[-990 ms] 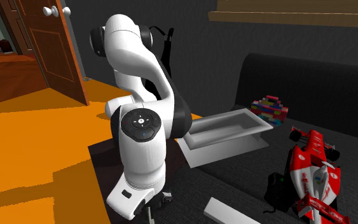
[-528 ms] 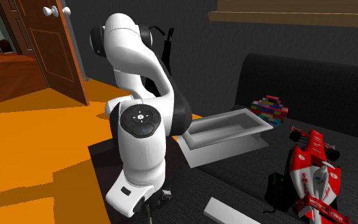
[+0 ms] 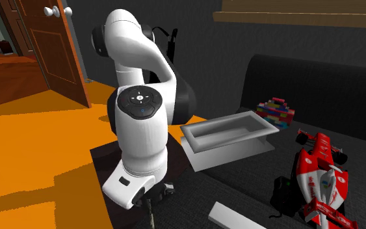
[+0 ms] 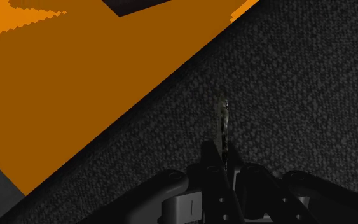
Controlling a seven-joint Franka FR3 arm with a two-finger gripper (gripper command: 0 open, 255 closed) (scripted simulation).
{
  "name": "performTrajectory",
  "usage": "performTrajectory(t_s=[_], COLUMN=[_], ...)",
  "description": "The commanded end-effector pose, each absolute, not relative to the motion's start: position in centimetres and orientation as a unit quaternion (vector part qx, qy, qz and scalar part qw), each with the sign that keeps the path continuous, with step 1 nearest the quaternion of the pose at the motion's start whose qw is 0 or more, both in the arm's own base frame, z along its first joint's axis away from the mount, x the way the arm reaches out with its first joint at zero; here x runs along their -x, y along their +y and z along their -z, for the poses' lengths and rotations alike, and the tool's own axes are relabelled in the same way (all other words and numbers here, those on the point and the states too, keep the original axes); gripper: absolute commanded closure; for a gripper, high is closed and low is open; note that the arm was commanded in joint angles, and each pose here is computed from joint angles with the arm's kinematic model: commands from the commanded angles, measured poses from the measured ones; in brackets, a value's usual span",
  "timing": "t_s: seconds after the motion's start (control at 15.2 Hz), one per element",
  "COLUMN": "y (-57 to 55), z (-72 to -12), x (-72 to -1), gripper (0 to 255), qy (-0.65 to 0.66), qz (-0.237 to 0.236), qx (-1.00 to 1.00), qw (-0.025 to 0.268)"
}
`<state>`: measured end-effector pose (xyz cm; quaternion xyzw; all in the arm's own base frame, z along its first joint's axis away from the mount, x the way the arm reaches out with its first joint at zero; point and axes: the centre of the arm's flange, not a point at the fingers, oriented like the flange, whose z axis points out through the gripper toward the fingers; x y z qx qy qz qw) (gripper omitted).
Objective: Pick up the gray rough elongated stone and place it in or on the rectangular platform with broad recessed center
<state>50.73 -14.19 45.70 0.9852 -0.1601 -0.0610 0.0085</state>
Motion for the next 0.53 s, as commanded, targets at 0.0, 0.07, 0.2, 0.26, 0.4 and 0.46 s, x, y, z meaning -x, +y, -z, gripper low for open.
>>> performTrajectory(t_s=[0.0, 0.07, 0.2, 0.26, 0.4, 0.46], y=[-14.2, -14.2, -14.2, -14.2, -14.2, -14.2], z=[-46.9, -47.4, -48.5, -49.0, -50.1, -50.6], x=[-50.8, -50.8, -50.8, -50.8, -50.8, -50.8], gripper=[255, 255, 255, 255, 255, 255], qy=[-0.16, -0.16, -0.16, -0.16, -0.16, -0.16], qz=[0.061, 0.061, 0.061, 0.061, 0.061, 0.061], qx=[-0.985, -0.985, -0.985, -0.985, -0.985, -0.985], qw=[0.008, 0.008, 0.008, 0.008, 0.008, 0.008])
